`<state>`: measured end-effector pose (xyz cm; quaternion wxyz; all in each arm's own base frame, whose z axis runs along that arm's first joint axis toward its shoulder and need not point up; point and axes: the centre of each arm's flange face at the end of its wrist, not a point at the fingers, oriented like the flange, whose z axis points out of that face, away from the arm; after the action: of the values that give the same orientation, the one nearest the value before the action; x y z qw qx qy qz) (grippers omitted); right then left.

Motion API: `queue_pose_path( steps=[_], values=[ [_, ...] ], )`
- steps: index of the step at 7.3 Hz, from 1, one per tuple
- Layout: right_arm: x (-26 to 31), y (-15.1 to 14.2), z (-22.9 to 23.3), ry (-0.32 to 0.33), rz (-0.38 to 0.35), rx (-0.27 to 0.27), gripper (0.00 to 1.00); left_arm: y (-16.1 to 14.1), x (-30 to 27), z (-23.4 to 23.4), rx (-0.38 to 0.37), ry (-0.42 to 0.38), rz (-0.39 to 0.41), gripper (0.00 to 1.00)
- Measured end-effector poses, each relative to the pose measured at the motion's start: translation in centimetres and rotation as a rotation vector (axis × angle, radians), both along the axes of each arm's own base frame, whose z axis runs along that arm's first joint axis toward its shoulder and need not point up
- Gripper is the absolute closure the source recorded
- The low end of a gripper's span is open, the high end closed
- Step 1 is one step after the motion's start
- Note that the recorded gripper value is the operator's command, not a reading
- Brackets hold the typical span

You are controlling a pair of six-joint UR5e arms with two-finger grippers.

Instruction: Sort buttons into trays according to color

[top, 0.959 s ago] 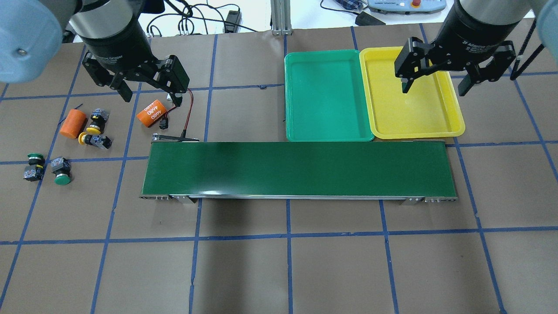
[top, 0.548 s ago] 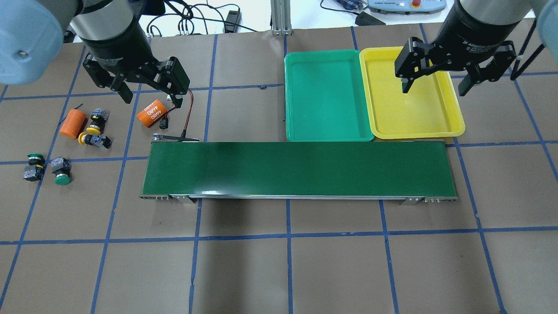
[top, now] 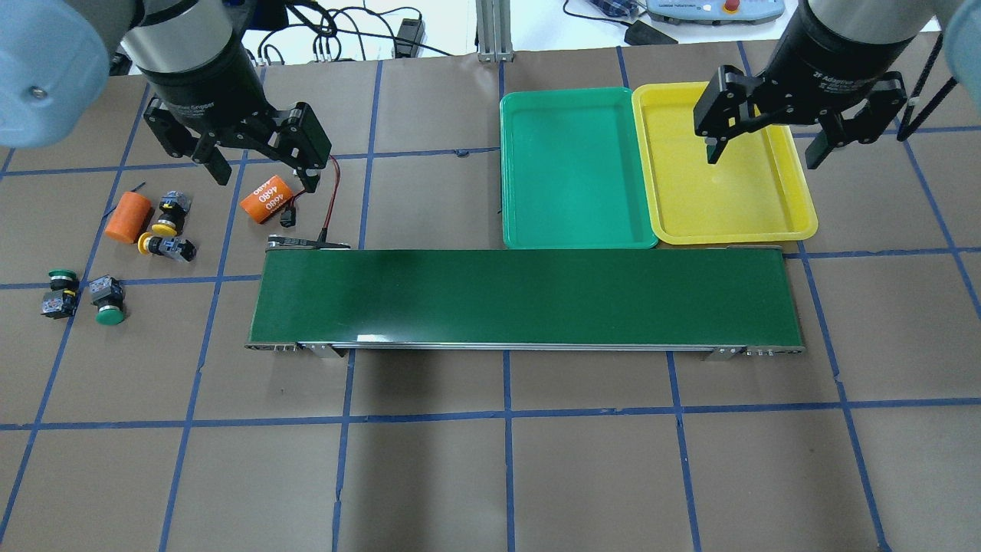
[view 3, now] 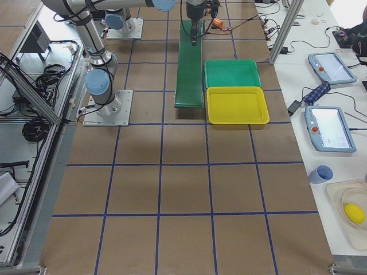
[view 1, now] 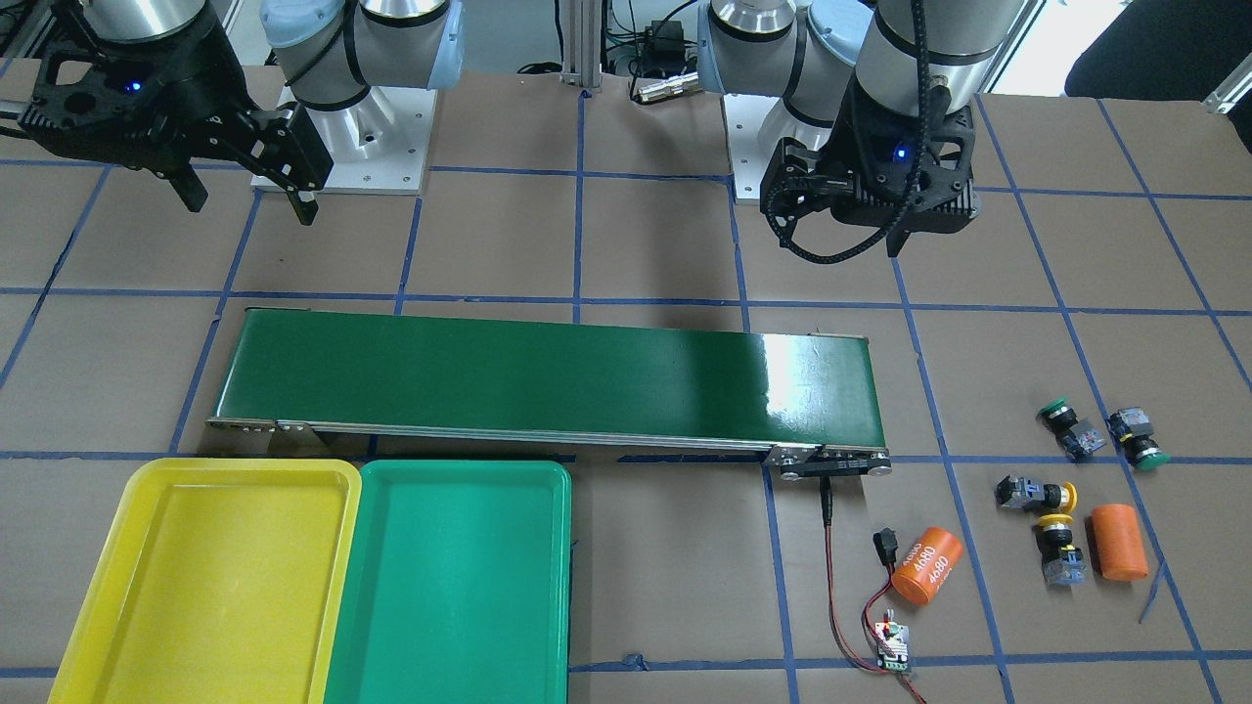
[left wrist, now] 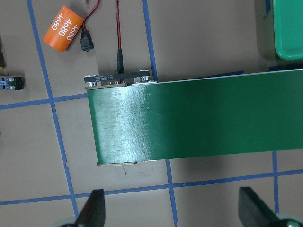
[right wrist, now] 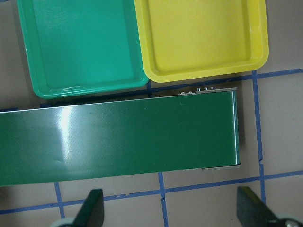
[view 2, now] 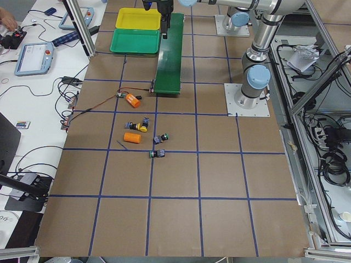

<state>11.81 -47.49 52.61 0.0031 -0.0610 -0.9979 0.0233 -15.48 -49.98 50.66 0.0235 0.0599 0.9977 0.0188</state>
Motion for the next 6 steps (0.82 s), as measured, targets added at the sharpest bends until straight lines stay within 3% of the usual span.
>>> queue_pose_path(
  steps=[3, 6],
  values=[
    [0.0, 0.0, 0.0, 0.000, 0.000, 0.000, 0.00, -2.5, 2.3, -1.4, 0.018, 0.005, 0.022, 0.00],
    [0.0, 0.1, 0.1, 0.000, -0.001, -0.001, 0.00, -9.7, 9.0, -6.5, -0.013, 0.085, -0.131, 0.00]
  ],
)
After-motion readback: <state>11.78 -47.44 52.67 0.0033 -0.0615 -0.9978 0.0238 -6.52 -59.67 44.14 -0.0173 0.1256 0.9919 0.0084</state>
